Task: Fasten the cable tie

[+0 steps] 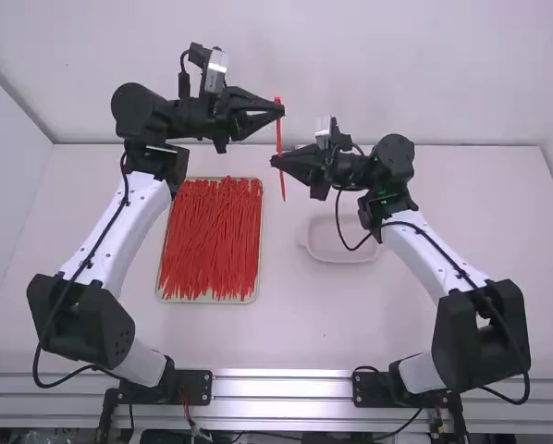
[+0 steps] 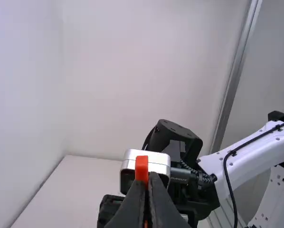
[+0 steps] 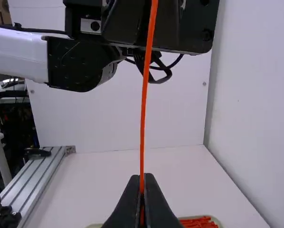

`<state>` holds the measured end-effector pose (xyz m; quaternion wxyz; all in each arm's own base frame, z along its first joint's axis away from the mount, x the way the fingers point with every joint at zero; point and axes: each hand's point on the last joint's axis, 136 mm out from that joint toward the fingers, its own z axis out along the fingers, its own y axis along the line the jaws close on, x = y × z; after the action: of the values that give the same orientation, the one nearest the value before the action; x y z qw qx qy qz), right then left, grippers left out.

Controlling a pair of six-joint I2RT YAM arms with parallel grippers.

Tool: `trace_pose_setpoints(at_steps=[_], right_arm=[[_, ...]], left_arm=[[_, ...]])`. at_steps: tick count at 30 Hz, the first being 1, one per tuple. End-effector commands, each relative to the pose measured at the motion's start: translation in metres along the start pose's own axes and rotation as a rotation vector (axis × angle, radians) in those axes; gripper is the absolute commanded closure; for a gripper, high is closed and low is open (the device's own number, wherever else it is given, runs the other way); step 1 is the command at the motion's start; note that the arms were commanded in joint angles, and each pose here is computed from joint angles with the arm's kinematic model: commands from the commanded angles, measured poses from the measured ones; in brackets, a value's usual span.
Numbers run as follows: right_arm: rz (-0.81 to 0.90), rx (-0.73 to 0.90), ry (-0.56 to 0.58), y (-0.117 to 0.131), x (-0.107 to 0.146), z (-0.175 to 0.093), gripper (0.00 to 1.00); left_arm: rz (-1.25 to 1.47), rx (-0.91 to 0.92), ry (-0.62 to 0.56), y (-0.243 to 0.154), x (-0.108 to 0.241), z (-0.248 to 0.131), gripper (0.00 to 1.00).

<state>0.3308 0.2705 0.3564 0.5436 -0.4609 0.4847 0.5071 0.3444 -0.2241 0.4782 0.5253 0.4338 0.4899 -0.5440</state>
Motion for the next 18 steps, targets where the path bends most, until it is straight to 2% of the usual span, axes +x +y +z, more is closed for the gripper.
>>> trace_pose_setpoints(at_steps=[1,3,4,5,6,13,16,18], right_arm=[[-0.017,-0.007,-0.009,0.0,-0.007,0.003,1.0],[-0.016,-0.008,-0.009,0.0,-0.007,0.003,1.0],[-0.016,-0.007,-0.008,0.0,-0.007,0.003,0.95],[-0.016,-0.009,-0.007,0.0,-0.007,0.003,0.18],[-0.016,-0.008,-0.007,0.0,-0.007,0.003,0.0],[-0.022,-0.037,0.0,0.006,-0.004,0.006,0.0],[-0.087,-0.121,0.021,0.022,0.002,0.009,0.0],[-0.19,-0.249,0.032,0.044,0.008,0.008,0.0]], left_arm=[[0.03,0.006,-0.009,-0.006,-0.01,0.002,0.98],[0.029,0.008,-0.009,-0.006,-0.01,0.002,0.98],[0.023,0.004,-0.007,-0.005,-0.01,0.001,0.98],[0.002,-0.002,-0.006,-0.003,-0.008,0.002,0.98],[-0.014,-0.005,-0.006,-0.002,-0.007,0.003,0.99],[-0.131,-0.07,0.005,0.016,0.002,-0.008,0.98],[-0.172,-0.095,0.012,0.023,0.006,-0.014,0.98],[-0.216,-0.122,0.016,0.03,0.01,-0.022,0.98]])
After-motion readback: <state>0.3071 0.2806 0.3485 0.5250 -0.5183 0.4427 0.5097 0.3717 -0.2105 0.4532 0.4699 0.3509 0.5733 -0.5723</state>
